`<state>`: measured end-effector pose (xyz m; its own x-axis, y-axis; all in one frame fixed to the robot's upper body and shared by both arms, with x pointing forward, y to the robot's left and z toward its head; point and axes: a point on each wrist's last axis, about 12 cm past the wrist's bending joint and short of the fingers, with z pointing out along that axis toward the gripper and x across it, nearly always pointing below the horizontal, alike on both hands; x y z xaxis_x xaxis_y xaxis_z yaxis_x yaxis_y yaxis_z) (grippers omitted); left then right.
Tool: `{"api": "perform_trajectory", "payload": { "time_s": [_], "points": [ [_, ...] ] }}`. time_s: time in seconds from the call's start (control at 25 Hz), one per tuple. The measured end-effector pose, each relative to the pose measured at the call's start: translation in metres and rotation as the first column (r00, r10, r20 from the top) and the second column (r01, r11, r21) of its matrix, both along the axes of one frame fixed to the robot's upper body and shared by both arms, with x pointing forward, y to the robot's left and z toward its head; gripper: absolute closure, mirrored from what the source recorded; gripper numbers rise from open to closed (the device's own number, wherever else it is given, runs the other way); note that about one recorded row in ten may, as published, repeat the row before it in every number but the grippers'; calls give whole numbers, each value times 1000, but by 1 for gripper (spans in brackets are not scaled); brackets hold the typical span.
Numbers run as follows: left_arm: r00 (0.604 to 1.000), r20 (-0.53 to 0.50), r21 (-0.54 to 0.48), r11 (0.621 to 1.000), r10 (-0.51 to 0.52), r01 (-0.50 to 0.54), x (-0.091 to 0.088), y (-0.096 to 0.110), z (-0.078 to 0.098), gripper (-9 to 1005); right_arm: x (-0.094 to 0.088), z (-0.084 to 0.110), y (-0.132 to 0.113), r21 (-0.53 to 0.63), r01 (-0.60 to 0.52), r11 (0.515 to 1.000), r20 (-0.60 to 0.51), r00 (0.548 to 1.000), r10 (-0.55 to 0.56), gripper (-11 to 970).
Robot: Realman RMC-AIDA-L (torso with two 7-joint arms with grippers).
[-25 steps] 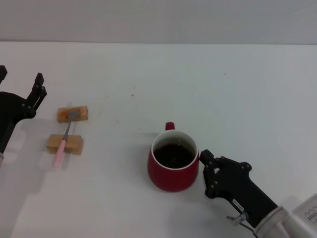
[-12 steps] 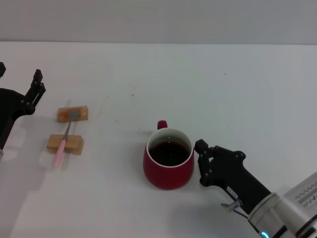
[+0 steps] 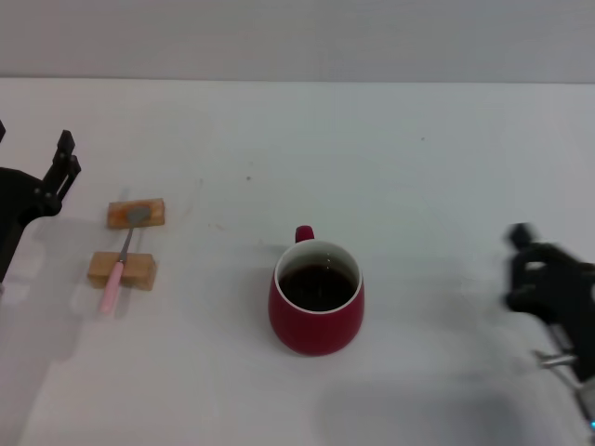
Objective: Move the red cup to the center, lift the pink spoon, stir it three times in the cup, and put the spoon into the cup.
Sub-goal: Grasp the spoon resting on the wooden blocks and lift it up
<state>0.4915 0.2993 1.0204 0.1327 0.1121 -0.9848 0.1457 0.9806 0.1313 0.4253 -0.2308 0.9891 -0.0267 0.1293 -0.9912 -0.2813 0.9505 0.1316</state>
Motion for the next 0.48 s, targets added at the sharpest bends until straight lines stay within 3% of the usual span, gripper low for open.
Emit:
{"api": "perform_trajectory", "payload": {
  "time_s": [0.28,0.48],
  "points": [
    [998,-46,-4,1000,-31,31,-21,-4,-12,228,-21,-1,-40,-33,182,983,48,983,-180,961],
    [993,-82,7,996,-87,88,-44,-13,-22,229,-34,-3,-53,-59,224,973,51,974,-221,961]
  ]
}}
